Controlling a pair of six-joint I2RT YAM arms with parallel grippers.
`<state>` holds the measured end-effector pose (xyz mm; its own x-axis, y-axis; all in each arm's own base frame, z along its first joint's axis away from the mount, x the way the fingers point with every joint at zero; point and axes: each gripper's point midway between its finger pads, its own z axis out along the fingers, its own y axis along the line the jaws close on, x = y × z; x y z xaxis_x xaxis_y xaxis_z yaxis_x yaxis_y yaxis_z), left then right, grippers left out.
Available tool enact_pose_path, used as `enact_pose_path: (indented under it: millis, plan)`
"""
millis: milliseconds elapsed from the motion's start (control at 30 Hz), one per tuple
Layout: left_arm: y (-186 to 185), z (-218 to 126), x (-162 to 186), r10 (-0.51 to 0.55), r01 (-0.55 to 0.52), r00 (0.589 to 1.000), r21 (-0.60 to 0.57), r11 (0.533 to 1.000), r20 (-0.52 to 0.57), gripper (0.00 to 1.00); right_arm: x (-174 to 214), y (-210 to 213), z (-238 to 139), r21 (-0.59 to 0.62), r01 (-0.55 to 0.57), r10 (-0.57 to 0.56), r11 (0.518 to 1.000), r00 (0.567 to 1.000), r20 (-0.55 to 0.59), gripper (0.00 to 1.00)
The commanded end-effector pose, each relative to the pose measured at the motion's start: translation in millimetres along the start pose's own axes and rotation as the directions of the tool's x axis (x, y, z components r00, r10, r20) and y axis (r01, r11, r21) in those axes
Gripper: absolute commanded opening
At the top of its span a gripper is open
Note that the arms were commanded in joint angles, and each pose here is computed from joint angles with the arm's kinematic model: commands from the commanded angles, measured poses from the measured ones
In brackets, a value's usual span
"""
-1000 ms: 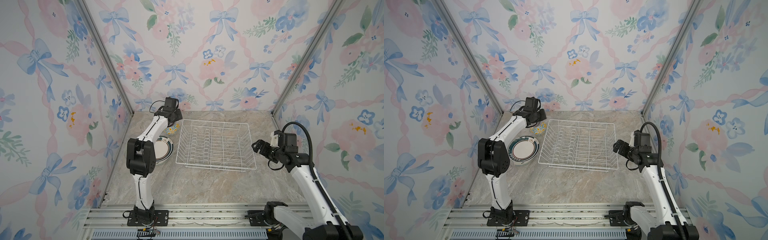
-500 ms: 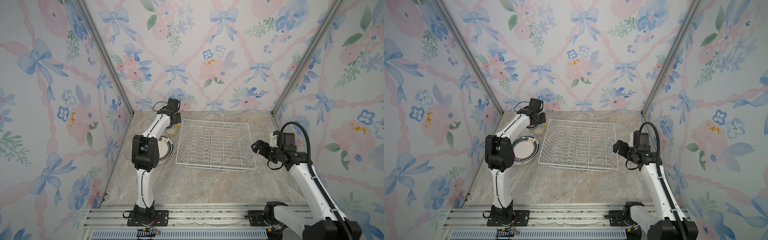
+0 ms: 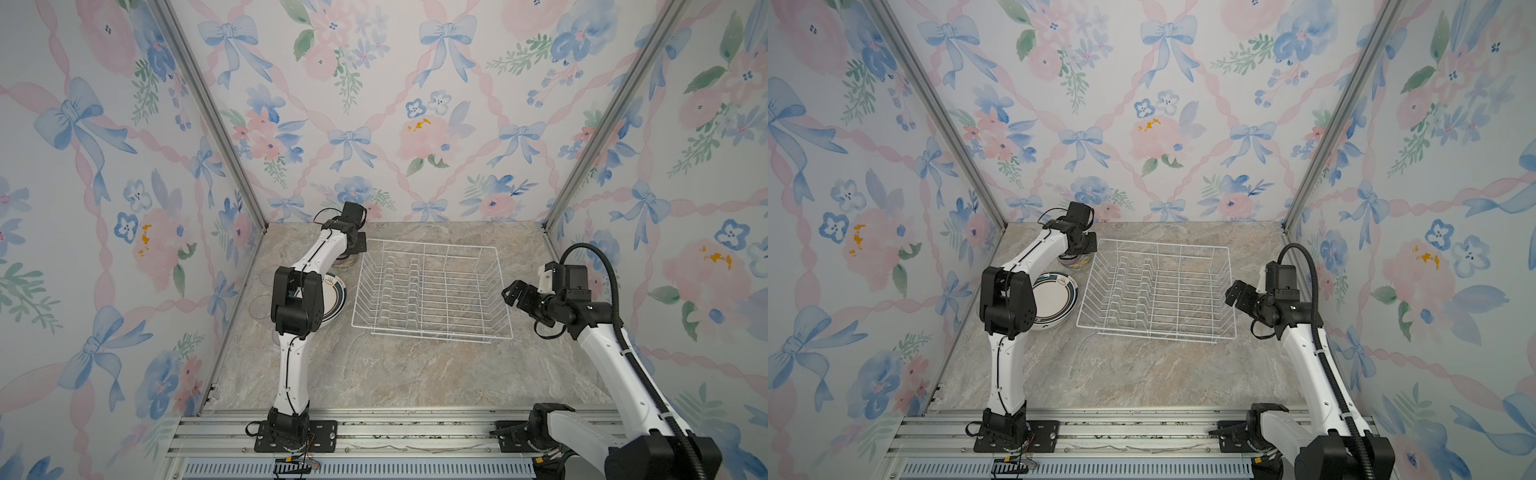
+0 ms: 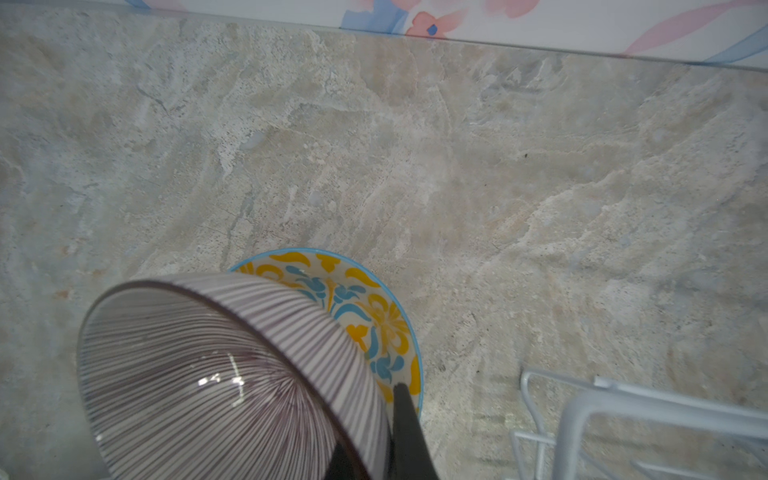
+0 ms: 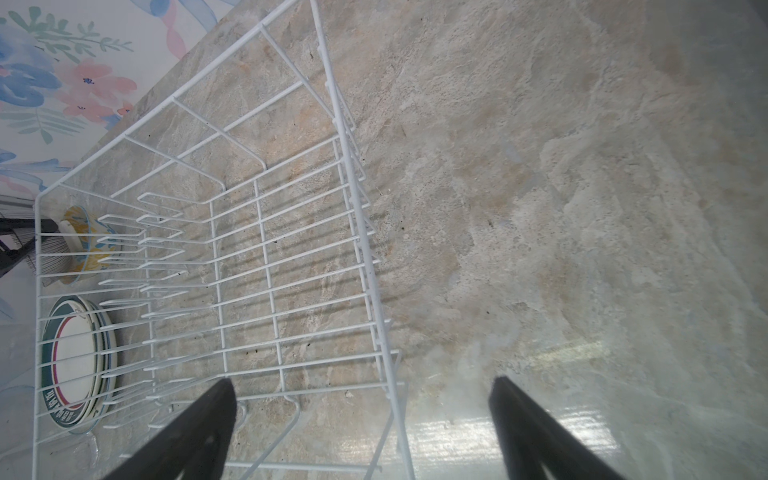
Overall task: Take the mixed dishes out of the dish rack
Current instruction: 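Lower the striped bowl into the yellow-blue bowl and open the left gripper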
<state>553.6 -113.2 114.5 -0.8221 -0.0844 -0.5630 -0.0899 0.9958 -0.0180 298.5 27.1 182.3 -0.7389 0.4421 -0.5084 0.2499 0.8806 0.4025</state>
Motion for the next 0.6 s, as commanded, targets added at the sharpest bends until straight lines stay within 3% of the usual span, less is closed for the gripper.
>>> enact_pose_path:
  millis: [0, 567]
  plan:
    - [-1.4, 2.5, 0.8, 0.037, -0.037, 0.999, -0.025, 0.999, 0.002, 0.0, -1.0, 2.8, -0.9, 0.001, 0.012, -0.012, 1.0, 1.0, -0.003, 0.97]
    - [3.4, 5.8, 13.0, 0.077, -0.08, 0.996, -0.063, 0.995, -0.041, 0.0, -0.2, 5.7, -0.4, -0.013, 0.006, -0.006, 1.0, 1.0, -0.007, 0.97]
